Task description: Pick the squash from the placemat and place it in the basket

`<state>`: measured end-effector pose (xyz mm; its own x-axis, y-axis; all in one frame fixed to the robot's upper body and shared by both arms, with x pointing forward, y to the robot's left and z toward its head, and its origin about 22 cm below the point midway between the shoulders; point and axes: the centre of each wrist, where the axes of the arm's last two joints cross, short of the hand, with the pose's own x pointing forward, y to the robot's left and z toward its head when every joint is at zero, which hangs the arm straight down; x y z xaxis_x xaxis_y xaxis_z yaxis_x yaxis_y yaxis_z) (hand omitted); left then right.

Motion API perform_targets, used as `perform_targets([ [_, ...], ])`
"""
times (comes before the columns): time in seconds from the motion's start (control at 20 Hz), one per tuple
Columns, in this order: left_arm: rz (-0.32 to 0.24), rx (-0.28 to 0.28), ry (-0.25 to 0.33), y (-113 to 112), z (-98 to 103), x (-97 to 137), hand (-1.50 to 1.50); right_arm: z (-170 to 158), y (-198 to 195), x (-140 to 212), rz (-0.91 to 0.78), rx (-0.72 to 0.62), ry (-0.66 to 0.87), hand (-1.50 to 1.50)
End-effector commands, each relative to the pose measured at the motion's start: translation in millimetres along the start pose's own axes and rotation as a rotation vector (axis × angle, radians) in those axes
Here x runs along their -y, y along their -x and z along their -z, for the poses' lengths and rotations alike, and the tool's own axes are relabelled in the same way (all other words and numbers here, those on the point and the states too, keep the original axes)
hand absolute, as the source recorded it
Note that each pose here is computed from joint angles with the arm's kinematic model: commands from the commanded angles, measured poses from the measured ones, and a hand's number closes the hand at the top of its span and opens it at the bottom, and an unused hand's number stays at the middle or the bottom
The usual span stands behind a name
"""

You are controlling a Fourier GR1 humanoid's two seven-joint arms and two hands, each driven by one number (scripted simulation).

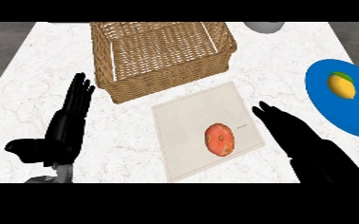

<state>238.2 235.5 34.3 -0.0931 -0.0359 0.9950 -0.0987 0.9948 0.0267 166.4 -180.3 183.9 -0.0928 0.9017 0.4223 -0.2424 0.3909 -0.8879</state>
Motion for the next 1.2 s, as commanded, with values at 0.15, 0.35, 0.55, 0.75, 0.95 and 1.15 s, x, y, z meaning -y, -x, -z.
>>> perform_targets([
  [0.15,0.003,0.009,0.014,-3.1,12.9,1.6,0.00,4.2,-42.2,10.8,-0.052,-0.094,-0.077,-1.50],
  [0.35,0.000,-0.004,0.007,7.5,6.3,1.2,0.00,12.3,-38.1,6.2,-0.118,-0.156,-0.070,-1.50],
  [0.55,-0.006,0.013,-0.005,-3.6,10.9,1.6,0.00,28.3,-29.2,0.6,-0.121,-0.182,-0.080,-1.50],
  [0.75,-0.012,0.016,0.002,-5.7,5.1,-9.1,0.00,38.3,-42.9,-18.1,-0.086,-0.182,-0.092,-1.50],
  [0.95,0.005,0.007,-0.001,-9.3,-1.4,-1.5,0.00,44.0,-18.2,-35.4,-0.080,-0.172,-0.108,-1.50],
  [1.15,-0.010,0.009,0.005,-2.3,18.6,8.0,0.00,45.7,-26.6,-63.1,-0.064,-0.138,-0.104,-1.50],
])
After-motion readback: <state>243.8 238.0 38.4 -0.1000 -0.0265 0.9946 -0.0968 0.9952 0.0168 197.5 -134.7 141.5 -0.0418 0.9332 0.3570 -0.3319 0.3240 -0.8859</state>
